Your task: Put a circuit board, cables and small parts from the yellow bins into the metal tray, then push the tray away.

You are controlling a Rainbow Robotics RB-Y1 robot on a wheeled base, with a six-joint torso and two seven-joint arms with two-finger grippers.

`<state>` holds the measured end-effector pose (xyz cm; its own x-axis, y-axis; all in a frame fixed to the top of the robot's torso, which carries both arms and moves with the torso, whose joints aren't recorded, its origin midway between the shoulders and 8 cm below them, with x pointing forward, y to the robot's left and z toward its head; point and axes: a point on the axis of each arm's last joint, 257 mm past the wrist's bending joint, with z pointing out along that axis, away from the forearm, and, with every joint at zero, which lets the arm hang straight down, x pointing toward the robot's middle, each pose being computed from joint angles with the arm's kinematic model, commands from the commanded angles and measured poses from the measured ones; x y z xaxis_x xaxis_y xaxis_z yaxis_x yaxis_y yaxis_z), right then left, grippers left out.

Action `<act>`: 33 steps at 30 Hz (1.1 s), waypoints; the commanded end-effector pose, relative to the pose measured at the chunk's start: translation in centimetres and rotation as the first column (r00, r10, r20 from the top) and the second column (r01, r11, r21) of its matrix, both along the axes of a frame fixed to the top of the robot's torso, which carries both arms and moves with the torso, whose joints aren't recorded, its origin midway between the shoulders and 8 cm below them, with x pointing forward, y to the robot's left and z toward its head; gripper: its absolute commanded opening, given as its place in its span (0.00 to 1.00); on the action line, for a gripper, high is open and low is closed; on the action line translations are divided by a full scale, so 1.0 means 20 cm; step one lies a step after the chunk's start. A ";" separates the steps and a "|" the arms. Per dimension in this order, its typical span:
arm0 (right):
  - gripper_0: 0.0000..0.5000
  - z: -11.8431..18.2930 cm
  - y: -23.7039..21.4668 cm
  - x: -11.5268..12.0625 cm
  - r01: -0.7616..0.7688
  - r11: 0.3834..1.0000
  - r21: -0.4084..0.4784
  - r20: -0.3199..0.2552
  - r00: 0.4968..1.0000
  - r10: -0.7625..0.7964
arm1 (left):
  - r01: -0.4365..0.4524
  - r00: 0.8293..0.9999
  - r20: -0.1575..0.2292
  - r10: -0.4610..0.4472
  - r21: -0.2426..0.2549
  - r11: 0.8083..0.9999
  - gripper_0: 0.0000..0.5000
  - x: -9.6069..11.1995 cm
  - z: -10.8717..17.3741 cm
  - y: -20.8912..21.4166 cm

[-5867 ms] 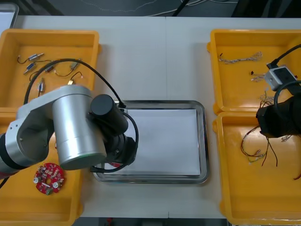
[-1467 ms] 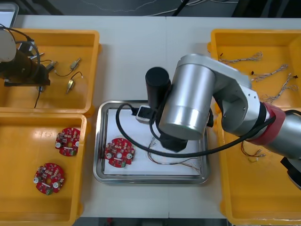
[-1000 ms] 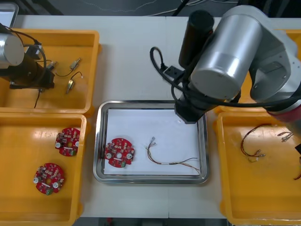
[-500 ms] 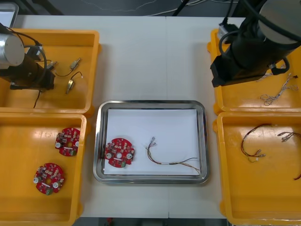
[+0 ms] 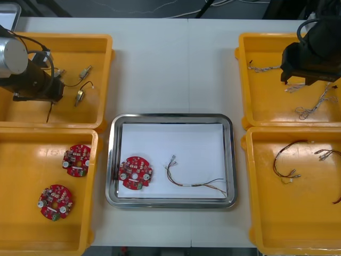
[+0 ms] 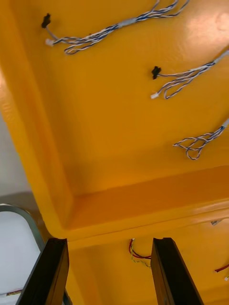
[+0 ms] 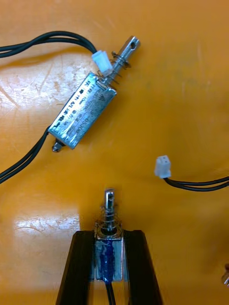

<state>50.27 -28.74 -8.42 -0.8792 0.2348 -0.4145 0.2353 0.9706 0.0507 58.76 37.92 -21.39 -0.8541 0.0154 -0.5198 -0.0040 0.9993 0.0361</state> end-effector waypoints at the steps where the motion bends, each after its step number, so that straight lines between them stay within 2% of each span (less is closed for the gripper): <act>1: 1.00 0.18 -0.19 0.05 0.132 0.991 0.038 0.072 0.988 -0.134 | 0.084 0.996 -0.008 -0.084 0.082 0.993 0.12 -0.04 0.03 0.08; 2: 1.00 0.19 -0.22 0.06 0.148 0.988 0.039 0.076 0.986 -0.150 | 0.083 0.997 -0.008 -0.083 0.082 0.993 0.03 -0.04 0.03 0.08; 3: 1.00 0.20 -0.24 0.07 0.167 0.985 0.045 0.082 0.982 -0.170 | 0.082 0.997 -0.007 -0.082 0.081 0.993 0.00 -0.04 0.03 0.08; 10: 1.00 0.22 -0.36 0.09 0.243 0.967 0.073 0.087 0.965 -0.248 | 0.080 0.997 -0.010 -0.080 0.068 0.995 0.00 -0.05 0.06 0.08; 15: 1.00 0.18 -0.45 0.10 0.300 0.951 0.072 0.069 0.950 -0.305 | 0.102 0.994 -0.031 -0.102 -0.001 0.995 0.00 -0.12 0.19 0.02; 20: 1.00 0.14 -0.53 0.13 0.350 0.935 0.064 0.067 0.933 -0.354 | 0.109 0.992 -0.064 -0.109 -0.004 0.994 0.00 -0.20 0.27 0.01; 25: 1.00 0.12 -0.58 0.19 0.366 0.924 0.106 0.078 0.924 -0.375 | 0.101 0.991 -0.090 -0.102 -0.015 0.995 0.00 -0.27 0.34 0.00; 33: 1.00 0.04 -0.61 0.27 0.359 0.922 0.145 0.084 0.924 -0.373 | 0.081 0.991 -0.107 -0.082 -0.019 0.997 0.00 -0.34 0.42 -0.07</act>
<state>54.54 -40.87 -9.00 -0.6778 0.6000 -0.4249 0.5874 0.7895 0.1778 52.47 35.19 -15.86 -0.9139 0.0986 -0.3938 0.1096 0.9940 -0.0054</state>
